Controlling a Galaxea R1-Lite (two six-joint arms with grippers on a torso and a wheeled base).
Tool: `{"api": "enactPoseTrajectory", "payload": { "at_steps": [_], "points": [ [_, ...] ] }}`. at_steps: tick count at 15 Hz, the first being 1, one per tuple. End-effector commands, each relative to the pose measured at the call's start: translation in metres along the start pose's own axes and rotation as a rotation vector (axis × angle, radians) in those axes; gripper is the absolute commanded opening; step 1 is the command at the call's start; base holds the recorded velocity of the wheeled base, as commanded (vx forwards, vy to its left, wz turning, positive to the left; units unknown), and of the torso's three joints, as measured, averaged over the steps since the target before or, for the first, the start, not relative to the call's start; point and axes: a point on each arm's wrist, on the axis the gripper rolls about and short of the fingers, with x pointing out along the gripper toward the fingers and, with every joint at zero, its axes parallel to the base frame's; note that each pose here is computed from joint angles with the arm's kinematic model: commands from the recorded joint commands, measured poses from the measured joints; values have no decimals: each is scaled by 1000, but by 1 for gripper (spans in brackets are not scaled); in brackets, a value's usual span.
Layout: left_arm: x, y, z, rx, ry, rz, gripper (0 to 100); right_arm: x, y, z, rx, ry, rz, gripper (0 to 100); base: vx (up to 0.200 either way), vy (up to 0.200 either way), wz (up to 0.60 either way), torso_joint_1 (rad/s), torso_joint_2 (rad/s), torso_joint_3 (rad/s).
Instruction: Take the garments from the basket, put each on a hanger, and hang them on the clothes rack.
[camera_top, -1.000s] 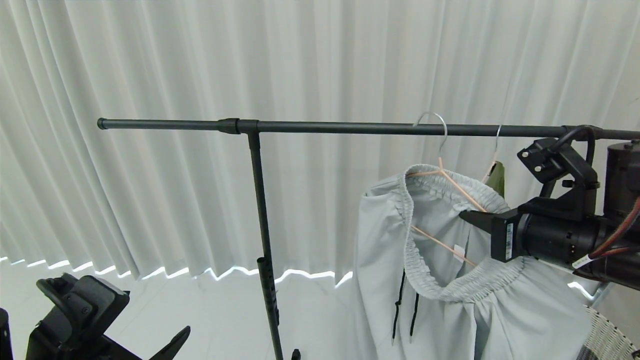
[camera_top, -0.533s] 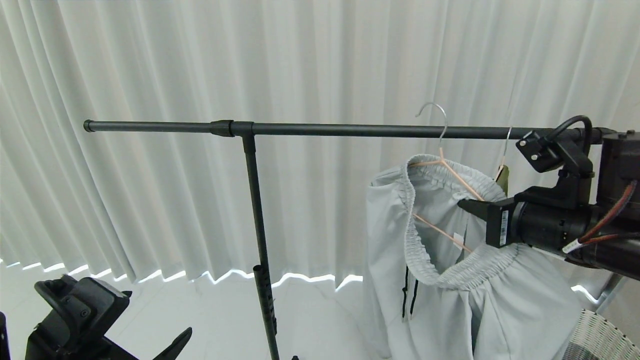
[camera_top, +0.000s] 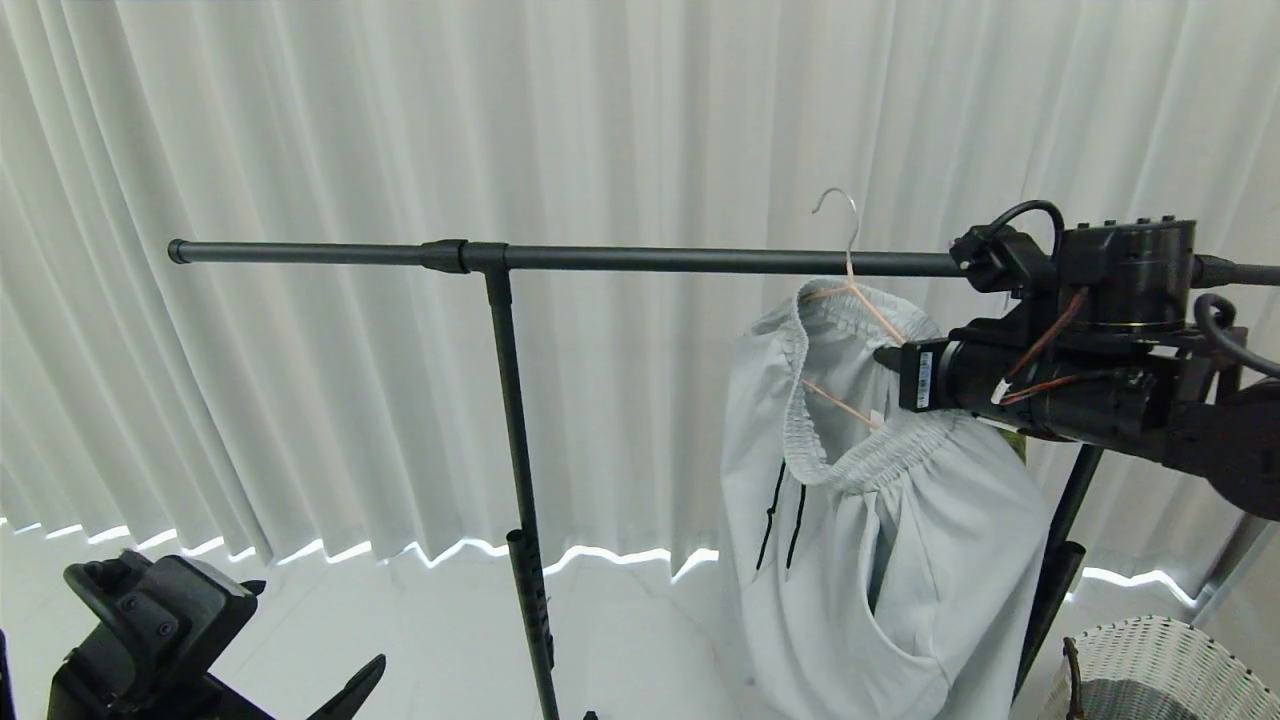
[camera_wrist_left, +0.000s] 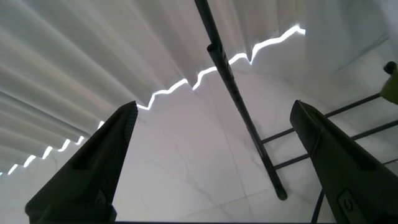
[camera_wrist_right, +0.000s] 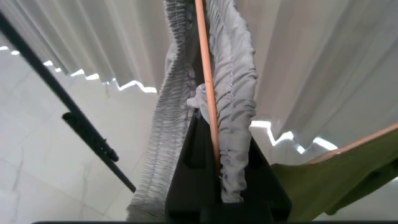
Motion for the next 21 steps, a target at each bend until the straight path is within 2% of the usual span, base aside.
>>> {"api": "enactPoseTrajectory", "payload": {
  "at_steps": [1,10,11,15,18,21],
  "points": [
    [-1,0,1,3,-9,-3,100,32,-8,-17,4,66,-28,0,0,0,0,0,0,0],
    [-1,-1,1,2,-11,-4,100,39,-8,-19,3,65,-27,0,0,0,0,0,0,0],
    [-1,-1,1,1,-11,-4,100,39,-8,-19,3,65,-27,100,0,0,0,0,0,0],
    [-1,0,3,-7,-15,-1,100,30,-7,-10,4,31,-26,100,0,0,0,0,0,0],
    [-2,6,2,-36,-12,48,100,-6,-3,12,2,-57,-13,100,0,0,0,0,0,0],
    [-10,23,5,-114,-34,188,100,-66,-3,30,-11,-170,-6,100,0,0,0,0,0,0]
  ]
}}
